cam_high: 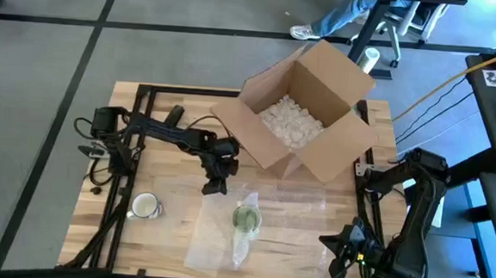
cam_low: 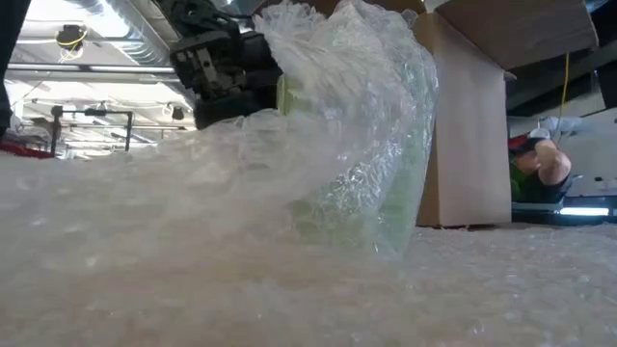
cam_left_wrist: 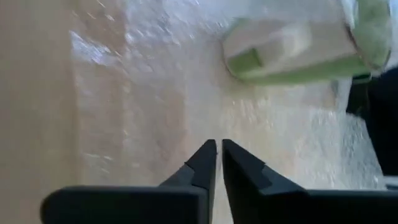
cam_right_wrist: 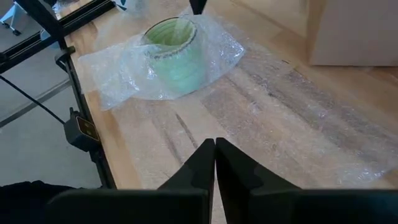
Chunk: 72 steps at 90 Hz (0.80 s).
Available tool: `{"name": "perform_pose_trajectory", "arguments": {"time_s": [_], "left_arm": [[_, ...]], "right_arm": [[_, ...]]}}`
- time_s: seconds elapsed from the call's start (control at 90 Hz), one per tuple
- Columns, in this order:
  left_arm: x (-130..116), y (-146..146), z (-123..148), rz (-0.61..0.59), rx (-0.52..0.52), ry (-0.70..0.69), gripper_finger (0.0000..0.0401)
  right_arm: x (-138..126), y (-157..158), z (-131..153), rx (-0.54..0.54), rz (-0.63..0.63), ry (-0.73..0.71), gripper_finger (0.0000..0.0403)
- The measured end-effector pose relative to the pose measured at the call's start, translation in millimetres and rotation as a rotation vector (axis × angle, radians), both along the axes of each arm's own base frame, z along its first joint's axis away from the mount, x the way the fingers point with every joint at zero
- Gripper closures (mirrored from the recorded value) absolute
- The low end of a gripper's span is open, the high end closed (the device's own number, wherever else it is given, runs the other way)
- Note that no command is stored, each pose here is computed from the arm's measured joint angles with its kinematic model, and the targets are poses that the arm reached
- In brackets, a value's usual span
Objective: Wrap mug
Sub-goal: Wrap the green mug with bubble wrap
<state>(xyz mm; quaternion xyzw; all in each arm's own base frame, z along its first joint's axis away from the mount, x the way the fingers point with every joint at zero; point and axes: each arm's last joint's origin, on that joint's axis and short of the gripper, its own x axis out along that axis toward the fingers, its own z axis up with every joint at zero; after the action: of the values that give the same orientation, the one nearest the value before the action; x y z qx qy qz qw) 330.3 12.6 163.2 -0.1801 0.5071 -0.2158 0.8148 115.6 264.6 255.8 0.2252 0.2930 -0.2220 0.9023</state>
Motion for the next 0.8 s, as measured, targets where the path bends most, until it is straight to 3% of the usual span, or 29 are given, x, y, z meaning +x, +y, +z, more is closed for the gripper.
{"name": "perform_pose_trajectory", "arguments": {"time_s": [0.267,0.478,0.667,0.8], "left_arm": [[-1,-9,0,-0.033,-0.015,0.010,0.0401],[-5,-13,5,-0.123,-0.172,0.001,0.0401],[-26,-17,21,-0.224,-0.310,0.050,0.0401],[-34,-19,40,-0.281,-0.351,-0.023,0.0401]], "right_arm": [[0,1,0,0.006,0.000,-0.002,0.0403],[1,2,0,0.021,0.002,-0.008,0.0403],[1,2,0,0.020,0.003,-0.007,0.0403],[1,2,0,0.015,0.003,-0.012,0.0403]]}}
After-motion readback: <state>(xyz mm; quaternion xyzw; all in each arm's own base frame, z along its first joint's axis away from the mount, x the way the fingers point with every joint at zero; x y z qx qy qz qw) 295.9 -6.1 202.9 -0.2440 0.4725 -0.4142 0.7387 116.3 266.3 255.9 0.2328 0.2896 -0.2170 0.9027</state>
